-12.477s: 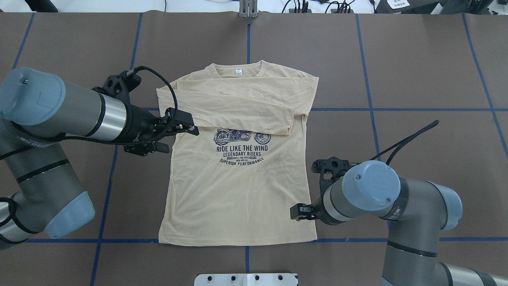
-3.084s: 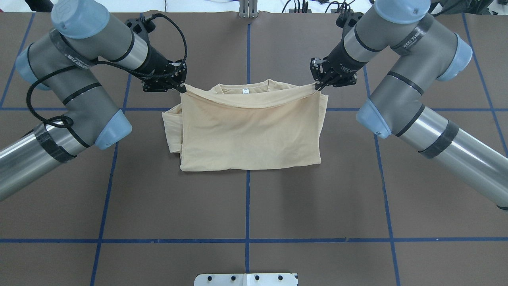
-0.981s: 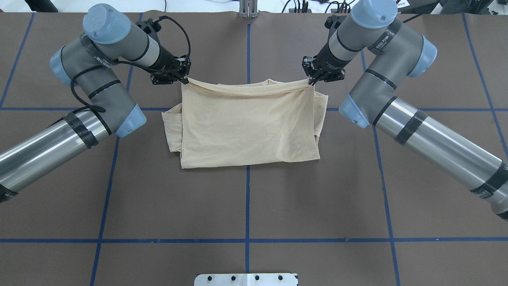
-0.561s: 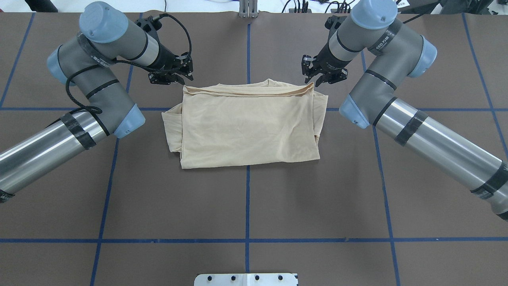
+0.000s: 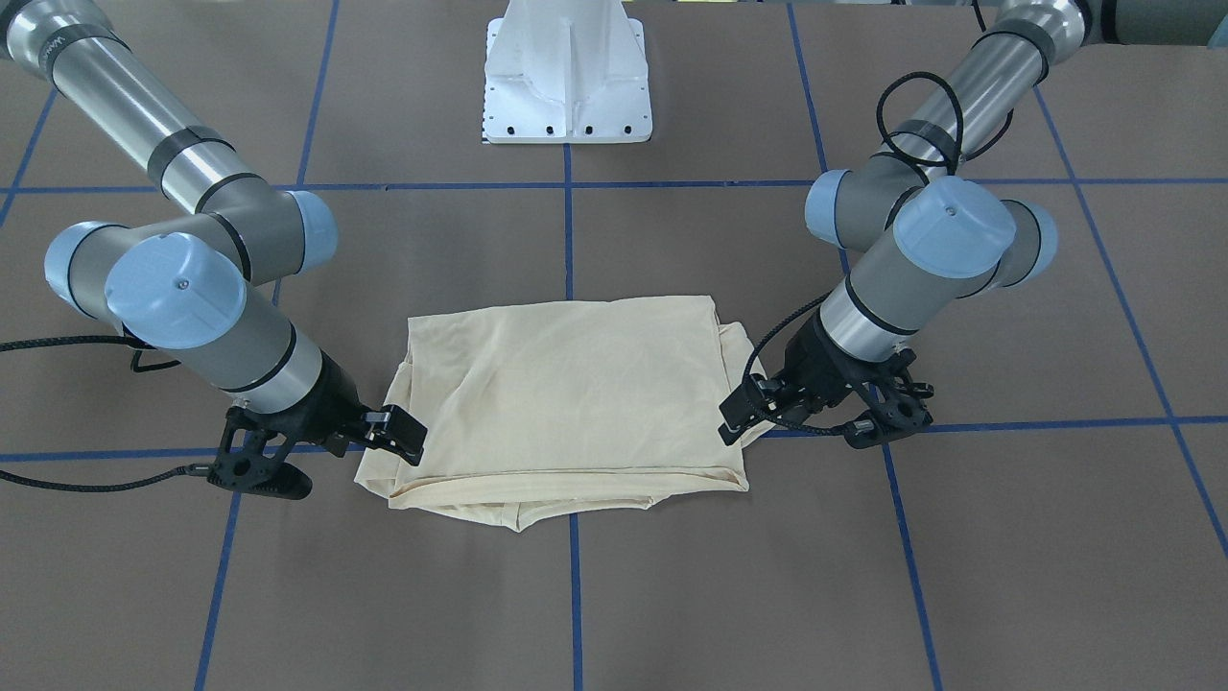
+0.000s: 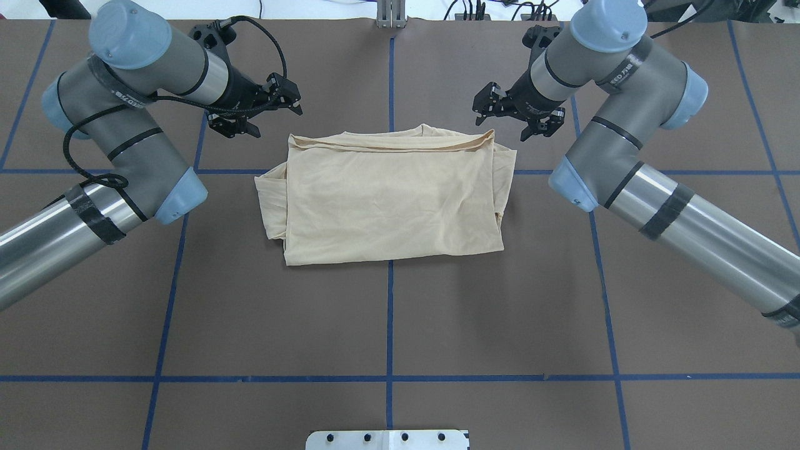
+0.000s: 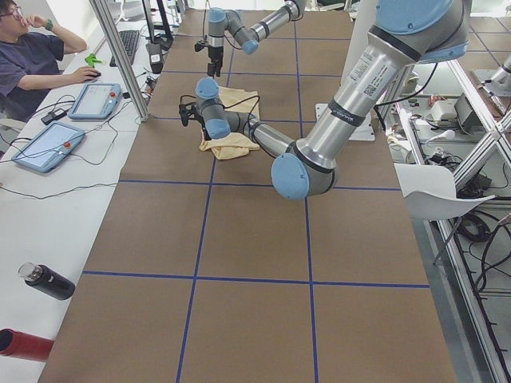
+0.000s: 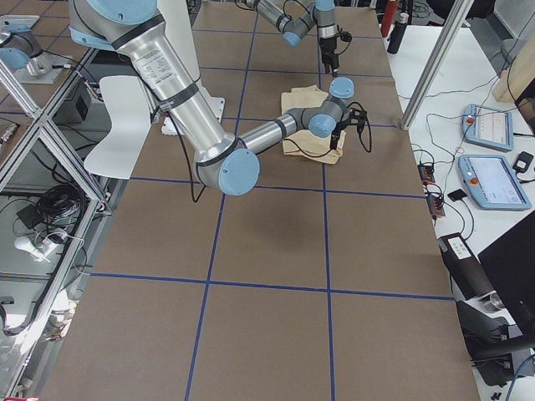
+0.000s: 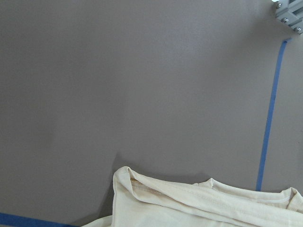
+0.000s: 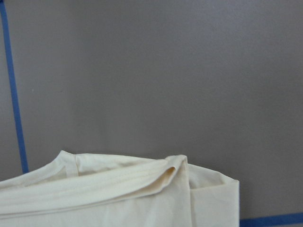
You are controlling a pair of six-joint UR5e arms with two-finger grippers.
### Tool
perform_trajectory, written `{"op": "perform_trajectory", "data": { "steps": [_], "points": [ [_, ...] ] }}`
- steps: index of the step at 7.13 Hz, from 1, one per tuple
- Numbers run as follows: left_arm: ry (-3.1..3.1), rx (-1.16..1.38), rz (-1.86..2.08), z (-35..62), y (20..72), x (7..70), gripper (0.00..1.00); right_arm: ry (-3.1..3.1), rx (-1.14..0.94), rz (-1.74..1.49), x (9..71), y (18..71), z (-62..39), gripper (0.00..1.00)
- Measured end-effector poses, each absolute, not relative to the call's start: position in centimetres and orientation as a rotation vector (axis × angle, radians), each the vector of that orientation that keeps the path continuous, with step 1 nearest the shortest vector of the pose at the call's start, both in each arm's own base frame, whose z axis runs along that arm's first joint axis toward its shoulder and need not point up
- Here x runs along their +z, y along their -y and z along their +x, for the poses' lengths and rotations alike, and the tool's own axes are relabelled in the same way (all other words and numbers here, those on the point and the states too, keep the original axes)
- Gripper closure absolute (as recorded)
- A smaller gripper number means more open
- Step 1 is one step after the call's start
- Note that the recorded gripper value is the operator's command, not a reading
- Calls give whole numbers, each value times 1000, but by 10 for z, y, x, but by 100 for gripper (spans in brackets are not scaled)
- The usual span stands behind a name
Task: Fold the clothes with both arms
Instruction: 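Open both grippers, raise the left and move the right beside the shirt, then lower the right gripper onto the folded shirt's corner nearest it and grasp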
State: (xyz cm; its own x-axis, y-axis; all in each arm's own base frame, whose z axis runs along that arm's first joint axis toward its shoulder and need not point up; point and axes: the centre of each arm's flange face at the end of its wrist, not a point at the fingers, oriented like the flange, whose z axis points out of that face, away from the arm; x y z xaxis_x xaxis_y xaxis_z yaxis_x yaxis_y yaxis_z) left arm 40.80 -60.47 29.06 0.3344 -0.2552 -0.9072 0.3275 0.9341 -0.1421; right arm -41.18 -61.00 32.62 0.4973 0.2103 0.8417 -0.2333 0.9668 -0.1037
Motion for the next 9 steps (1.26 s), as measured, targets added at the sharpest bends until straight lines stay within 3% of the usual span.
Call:
{"op": "perform_trajectory", "data": {
  "steps": [3,6,7,9],
  "points": [
    [-1185,-377,85,385,580,262,0,1014,288,-40,361,526,-408,0],
    [-1196,-374,97,373,567,260,0,993,275,-72,361,463,-466,2],
    [-1198,-373,99,372,566,259,0,983,263,-66,362,451,-479,8],
    [-1199,-373,99,372,566,259,0,973,254,-71,364,444,-487,47]
  ]
}}
